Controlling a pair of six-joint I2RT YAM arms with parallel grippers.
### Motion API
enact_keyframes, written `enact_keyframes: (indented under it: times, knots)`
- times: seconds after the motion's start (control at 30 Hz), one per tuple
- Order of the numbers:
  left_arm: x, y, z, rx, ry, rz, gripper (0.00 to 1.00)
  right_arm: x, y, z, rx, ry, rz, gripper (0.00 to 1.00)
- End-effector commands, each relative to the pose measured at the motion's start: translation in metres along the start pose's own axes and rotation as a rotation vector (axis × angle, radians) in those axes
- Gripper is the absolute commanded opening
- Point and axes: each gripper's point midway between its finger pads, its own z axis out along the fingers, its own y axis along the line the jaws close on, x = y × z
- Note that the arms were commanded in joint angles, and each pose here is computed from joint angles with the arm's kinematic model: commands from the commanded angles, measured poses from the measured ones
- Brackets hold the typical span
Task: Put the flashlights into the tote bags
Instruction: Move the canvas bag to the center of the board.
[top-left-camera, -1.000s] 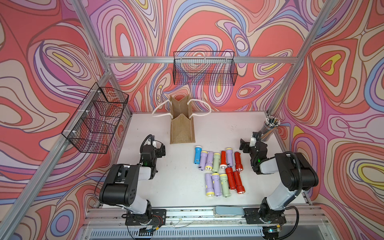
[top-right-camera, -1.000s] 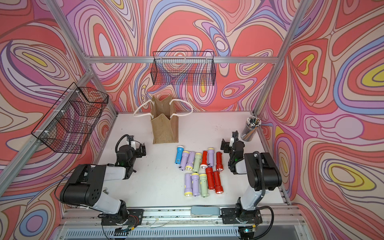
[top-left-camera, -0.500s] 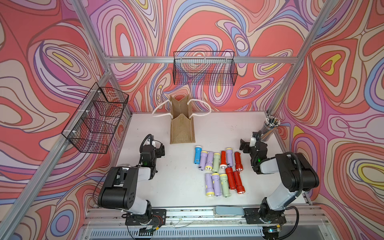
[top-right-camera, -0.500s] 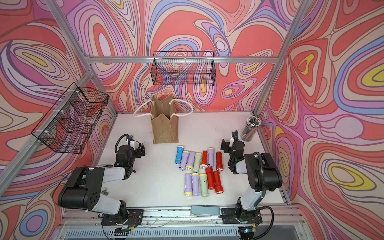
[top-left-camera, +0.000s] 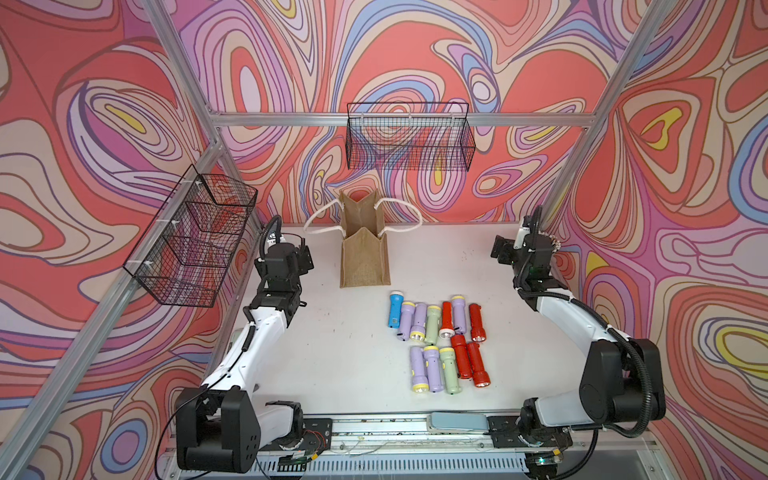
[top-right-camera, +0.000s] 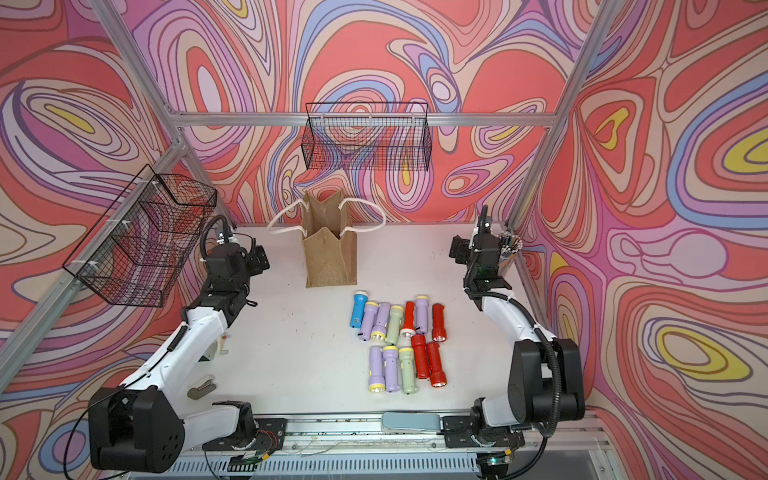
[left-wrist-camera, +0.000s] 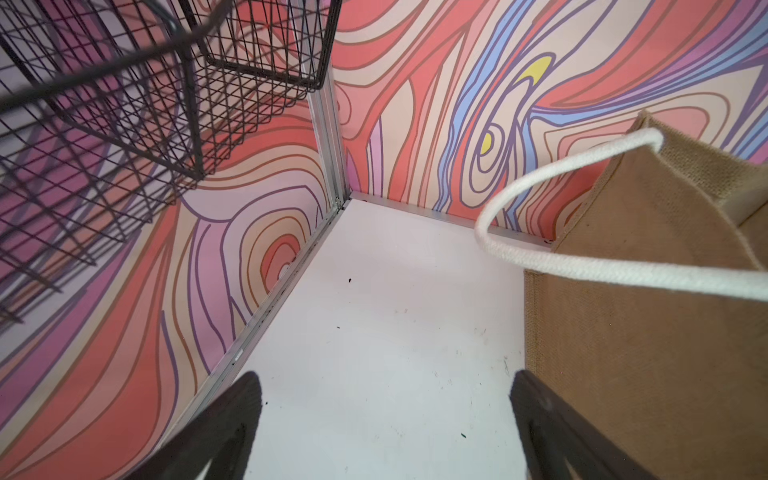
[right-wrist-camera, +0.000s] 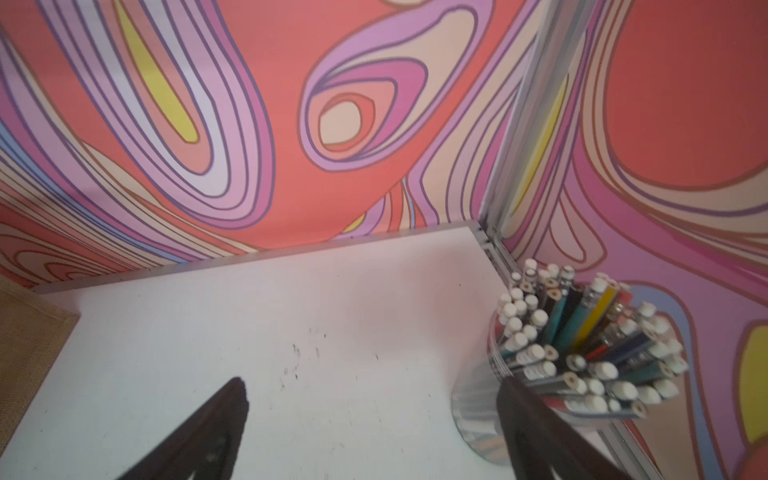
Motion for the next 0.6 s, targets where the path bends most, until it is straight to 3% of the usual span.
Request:
enact_keyframes:
  times: [0.0, 0.2, 0.37, 0.57]
  knots:
    - [0.018, 0.007, -0.013, -0.032, 0.218, 0.0, 0.91, 0.014, -0.008, -0.01, 0.114, 0.149, -0.033, 0.96]
    - [-0.005, -0.032, -0.011, 0.083, 0.374, 0.035, 0.85, 0.0, 0.0, -0.025, 0.125, 0.17, 0.018, 0.95]
    - [-0.026, -0.067, 0.001, 0.107, 0.384, 0.106, 0.82, 0.011, 0.017, -0.034, 0.039, 0.255, 0.052, 0.88]
    - [-0.03, -0.107, 0.025, 0.206, 0.383, 0.038, 0.79, 0.035, 0.029, -0.054, -0.033, 0.324, 0.097, 0.88]
